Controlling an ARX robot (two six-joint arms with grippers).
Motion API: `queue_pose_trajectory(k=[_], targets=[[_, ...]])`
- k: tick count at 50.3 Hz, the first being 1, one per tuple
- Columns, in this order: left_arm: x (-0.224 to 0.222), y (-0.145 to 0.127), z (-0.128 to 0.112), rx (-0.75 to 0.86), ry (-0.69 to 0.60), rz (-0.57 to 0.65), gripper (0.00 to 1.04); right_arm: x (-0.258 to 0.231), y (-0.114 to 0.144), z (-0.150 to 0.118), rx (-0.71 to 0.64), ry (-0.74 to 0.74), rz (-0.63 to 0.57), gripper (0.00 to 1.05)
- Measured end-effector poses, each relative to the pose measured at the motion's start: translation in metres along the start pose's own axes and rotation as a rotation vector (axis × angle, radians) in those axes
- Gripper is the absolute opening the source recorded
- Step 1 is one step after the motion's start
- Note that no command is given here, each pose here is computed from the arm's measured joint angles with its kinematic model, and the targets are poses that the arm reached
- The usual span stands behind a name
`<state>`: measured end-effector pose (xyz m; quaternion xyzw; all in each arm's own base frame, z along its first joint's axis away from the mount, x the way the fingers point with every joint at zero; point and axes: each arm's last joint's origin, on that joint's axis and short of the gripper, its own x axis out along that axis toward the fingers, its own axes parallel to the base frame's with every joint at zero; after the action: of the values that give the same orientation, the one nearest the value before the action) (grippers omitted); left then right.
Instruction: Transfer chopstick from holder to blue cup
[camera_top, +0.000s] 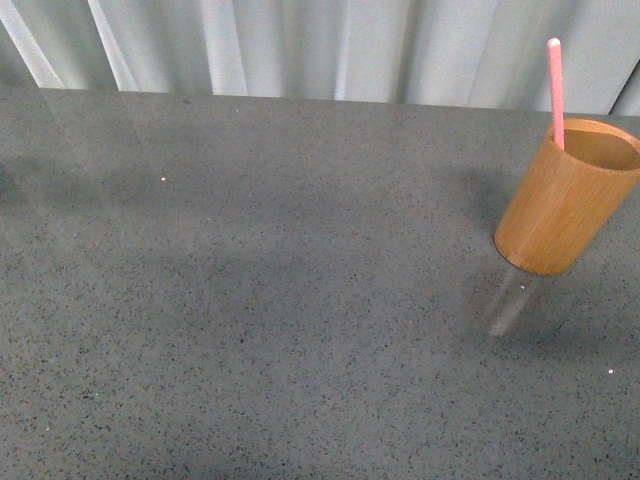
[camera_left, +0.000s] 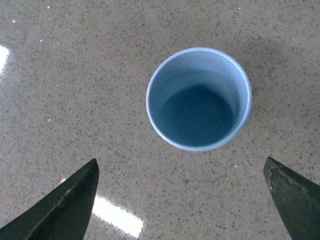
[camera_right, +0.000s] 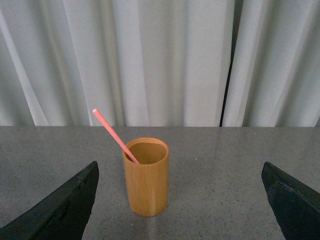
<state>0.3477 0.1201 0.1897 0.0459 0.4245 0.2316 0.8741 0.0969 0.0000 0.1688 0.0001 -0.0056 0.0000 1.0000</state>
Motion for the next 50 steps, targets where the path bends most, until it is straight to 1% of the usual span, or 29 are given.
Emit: queue_pose_trajectory(k=[10, 23, 34, 44, 50], targets=[[0.020, -0.005, 0.013, -0.014, 0.017, 0.004, 0.98, 0.000, 0.000, 0.000, 0.000, 0.000, 0.000, 0.95], [0.037, -0.011, 0.018, -0.009, 0.032, 0.023, 0.98, 0.000, 0.000, 0.000, 0.000, 0.000, 0.000, 0.95], [0.054, -0.008, 0.026, -0.019, 0.032, 0.051, 0.98, 0.000, 0.000, 0.000, 0.000, 0.000, 0.000, 0.95], [0.065, -0.002, 0.024, -0.012, 0.040, 0.073, 0.98, 0.000, 0.000, 0.000, 0.000, 0.000, 0.000, 0.95], [0.076, 0.004, 0.019, -0.014, 0.055, 0.094, 0.98, 0.000, 0.000, 0.000, 0.000, 0.000, 0.000, 0.95]])
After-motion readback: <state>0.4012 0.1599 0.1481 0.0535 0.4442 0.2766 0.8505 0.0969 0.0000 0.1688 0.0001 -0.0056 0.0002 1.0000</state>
